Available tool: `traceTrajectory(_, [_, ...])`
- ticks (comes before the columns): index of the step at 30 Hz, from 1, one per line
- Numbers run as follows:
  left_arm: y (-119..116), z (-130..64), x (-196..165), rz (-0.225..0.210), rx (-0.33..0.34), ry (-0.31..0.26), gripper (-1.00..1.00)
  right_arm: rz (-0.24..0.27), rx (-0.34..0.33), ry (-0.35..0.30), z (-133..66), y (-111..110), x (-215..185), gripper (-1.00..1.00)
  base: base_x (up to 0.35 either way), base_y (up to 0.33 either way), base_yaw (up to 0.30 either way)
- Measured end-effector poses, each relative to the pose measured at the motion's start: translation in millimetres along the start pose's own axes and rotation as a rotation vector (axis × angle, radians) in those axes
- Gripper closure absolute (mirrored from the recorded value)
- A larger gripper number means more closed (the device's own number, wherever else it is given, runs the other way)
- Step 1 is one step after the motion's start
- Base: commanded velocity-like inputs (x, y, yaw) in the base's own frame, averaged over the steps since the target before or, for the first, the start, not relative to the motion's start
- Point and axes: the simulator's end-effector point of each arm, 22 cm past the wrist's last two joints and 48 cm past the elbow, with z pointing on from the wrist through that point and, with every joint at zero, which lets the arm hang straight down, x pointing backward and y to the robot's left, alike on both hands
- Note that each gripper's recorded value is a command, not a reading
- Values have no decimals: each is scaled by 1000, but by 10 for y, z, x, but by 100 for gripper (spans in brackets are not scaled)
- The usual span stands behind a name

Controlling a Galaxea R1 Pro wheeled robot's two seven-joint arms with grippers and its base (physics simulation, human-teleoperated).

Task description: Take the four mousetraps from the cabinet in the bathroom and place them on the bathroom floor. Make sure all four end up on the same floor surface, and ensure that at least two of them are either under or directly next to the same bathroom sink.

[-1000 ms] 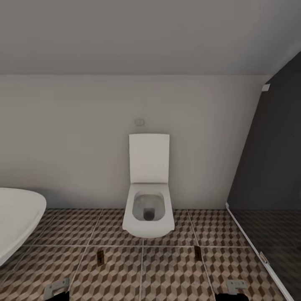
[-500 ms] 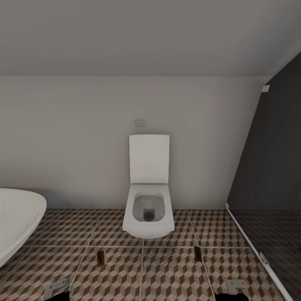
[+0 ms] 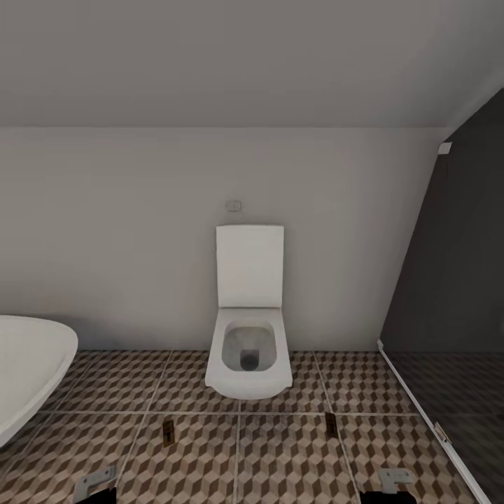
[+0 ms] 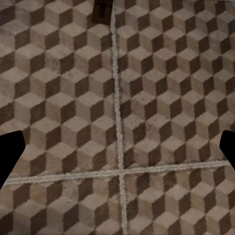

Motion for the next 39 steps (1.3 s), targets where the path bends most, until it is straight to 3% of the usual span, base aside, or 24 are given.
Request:
traceTrajectory(7, [-37,-4,12,-1,6,1,-100,-1,1,5,-1,10,12,-100,0,0,0])
traceTrajectory(19, [-80,-10,38,-1,12,6,-100,6,-31,18,-20,272,88,-100,0,0,0])
traceTrajectory(39, [-221,-28,91,-2,29,13,-100,7,-36,21,-24,300,107,-100,0,0,0])
